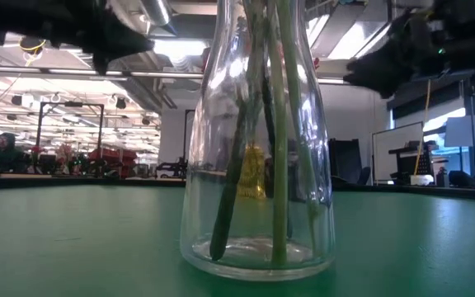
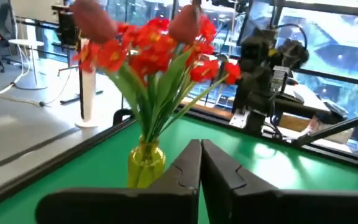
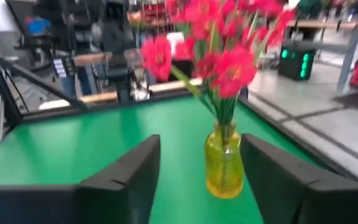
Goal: Sort flowers into vase by color
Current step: Return to Home Position
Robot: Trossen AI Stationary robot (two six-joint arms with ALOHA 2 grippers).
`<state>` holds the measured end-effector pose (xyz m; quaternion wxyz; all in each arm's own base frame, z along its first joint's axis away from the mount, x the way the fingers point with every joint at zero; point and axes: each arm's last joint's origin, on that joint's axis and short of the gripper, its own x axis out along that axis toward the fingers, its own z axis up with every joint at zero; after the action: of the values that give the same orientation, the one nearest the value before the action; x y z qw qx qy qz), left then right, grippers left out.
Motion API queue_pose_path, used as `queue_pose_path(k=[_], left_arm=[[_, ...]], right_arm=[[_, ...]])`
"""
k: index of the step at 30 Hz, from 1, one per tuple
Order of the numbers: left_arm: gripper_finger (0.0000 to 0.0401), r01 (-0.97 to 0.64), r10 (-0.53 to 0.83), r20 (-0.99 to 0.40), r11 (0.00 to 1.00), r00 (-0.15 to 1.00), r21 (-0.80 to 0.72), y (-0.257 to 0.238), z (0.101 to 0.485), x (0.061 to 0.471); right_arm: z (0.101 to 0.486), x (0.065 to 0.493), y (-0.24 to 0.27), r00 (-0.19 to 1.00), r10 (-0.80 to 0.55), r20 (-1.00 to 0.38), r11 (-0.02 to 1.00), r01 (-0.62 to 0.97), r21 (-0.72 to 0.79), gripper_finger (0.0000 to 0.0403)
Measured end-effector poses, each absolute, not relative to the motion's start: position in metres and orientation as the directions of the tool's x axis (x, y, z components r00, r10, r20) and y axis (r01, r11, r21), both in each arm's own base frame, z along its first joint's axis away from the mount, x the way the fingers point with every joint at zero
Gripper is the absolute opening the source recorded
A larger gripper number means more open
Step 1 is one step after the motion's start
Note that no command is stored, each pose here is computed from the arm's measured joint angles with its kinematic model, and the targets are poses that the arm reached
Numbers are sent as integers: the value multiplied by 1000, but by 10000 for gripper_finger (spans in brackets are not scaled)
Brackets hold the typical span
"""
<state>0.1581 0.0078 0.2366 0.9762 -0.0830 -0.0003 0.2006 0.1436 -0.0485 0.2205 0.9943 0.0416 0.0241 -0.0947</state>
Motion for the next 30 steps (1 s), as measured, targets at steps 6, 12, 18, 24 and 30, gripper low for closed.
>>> queue_pose_path(k=[6, 12, 18, 24, 30], left_arm=[[2, -395, 398, -33, 893, 917, -216, 9, 213, 148], [1, -370, 375, -22, 904, 927, -215, 9, 206, 143], [1, -316, 328, 33, 930, 944, -188, 7, 208, 135], [0, -290, 305, 53, 937, 951, -194, 7, 195, 125], [0, -246, 274, 85, 936, 958, -250, 6, 177, 118]], right_arm=[[229, 124, -43, 981, -193, -8, 980, 193, 46, 114], [236, 101, -34, 977, -204, 61, 979, 204, 11, 10], [243, 77, -26, 956, -242, 168, 969, 246, 2, 8], [227, 77, -25, 953, -198, 231, 980, 187, 70, 4], [199, 86, -29, 966, -200, 165, 975, 180, 127, 2]])
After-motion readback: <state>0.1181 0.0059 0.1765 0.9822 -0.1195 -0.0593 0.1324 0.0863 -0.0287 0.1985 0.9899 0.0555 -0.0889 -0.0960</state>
